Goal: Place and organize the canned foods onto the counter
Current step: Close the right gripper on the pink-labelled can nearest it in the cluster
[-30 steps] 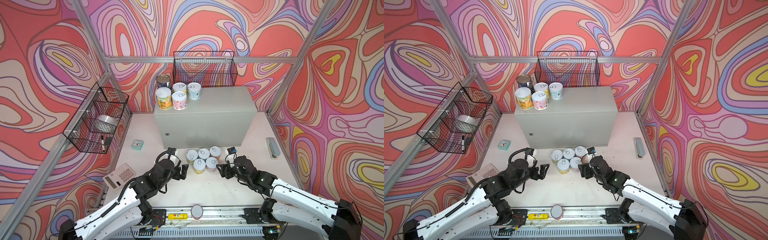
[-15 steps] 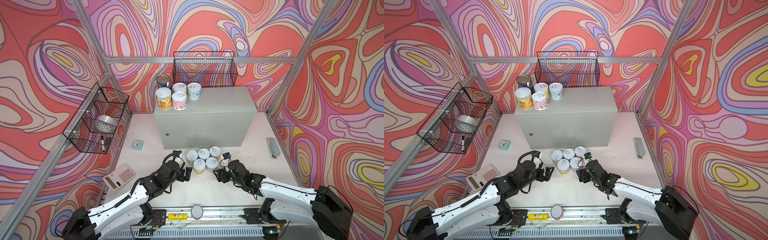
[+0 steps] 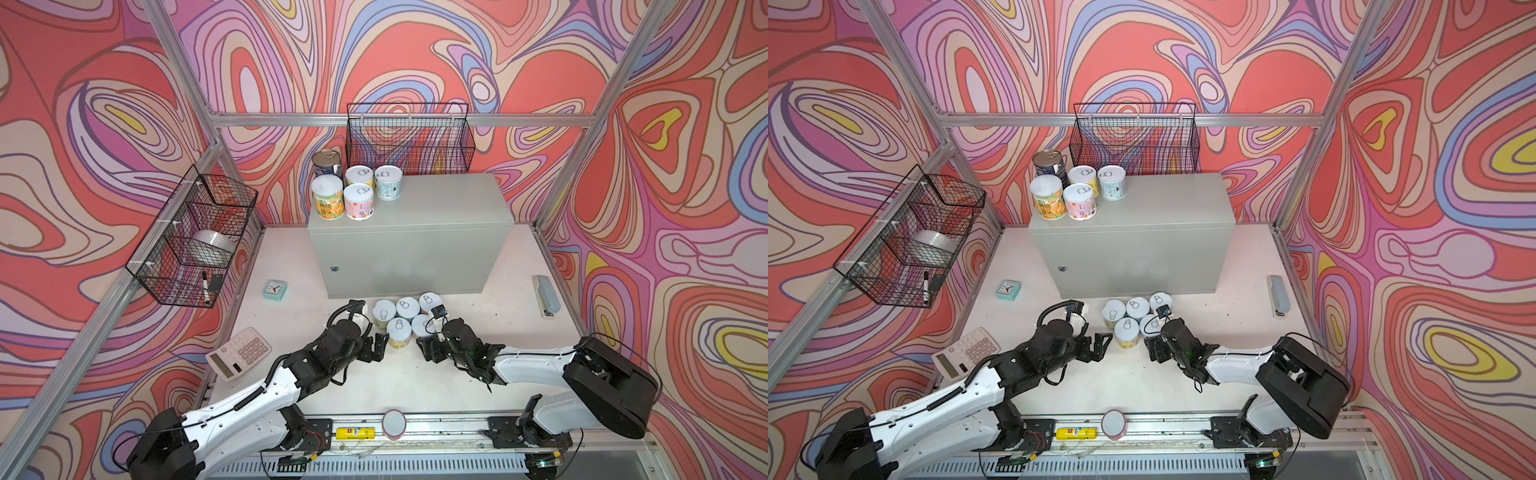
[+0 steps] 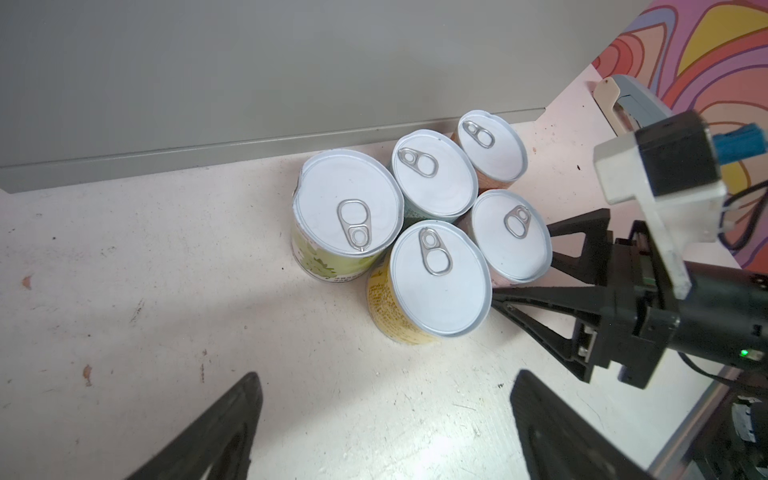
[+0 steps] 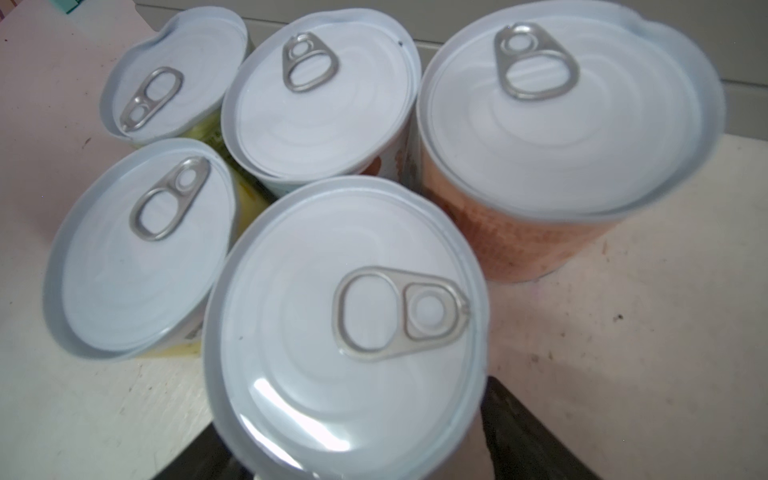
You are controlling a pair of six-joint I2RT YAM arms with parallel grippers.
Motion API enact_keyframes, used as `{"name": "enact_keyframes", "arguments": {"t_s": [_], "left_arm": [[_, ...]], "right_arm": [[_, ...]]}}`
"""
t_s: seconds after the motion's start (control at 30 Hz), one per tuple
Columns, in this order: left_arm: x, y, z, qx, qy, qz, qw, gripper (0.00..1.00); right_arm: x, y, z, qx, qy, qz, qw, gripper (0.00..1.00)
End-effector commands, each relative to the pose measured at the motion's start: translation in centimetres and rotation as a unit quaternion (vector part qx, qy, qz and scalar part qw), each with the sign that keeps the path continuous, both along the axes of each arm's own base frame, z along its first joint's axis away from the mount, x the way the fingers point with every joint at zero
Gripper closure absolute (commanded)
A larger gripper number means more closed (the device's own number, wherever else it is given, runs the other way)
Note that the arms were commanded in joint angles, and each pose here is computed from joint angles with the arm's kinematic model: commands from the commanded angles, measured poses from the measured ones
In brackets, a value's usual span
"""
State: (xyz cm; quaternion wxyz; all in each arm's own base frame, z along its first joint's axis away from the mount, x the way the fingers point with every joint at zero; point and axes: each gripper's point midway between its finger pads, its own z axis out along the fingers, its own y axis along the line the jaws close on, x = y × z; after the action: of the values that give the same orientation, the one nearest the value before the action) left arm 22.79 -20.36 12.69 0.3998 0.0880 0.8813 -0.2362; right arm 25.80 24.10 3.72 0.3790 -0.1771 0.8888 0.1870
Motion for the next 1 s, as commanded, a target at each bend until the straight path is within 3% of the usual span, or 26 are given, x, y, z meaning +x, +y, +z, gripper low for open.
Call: {"name": "enact_keyframes", "arguments": {"t_s": [0.0,0.57,0.7,0.83,0.97], "left_arm": [[0.0,0.3,0.2,-0.006,-0.004,0.010,1.000,0.05],[0.3,0.1,-0.4,0.002,0.001,0.010,1.000,0.05],[0.2,0.5,-0.3,0.001,-0.003,0.017,1.000,0.05],[0.2,0.6,-0.4,0.002,-0.003,0.018,1.000,0.05],[0.1,0.3,-0.5,0.000,0.000,0.014,1.000,0.06]], "right_arm": [[1.5,1.3,1.1,0.002,-0.034,0.005,0.999,0.16],[3.9,2.8,0.3,-0.032,-0.041,0.001,0.999,0.17],[3.9,2.8,0.3,-0.031,-0.042,0.002,0.999,0.21],[3.7,2.5,0.6,-0.026,-0.048,0.001,0.999,0.35],[3.3,2.2,0.8,-0.025,-0.047,0.002,0.999,0.37]]}}
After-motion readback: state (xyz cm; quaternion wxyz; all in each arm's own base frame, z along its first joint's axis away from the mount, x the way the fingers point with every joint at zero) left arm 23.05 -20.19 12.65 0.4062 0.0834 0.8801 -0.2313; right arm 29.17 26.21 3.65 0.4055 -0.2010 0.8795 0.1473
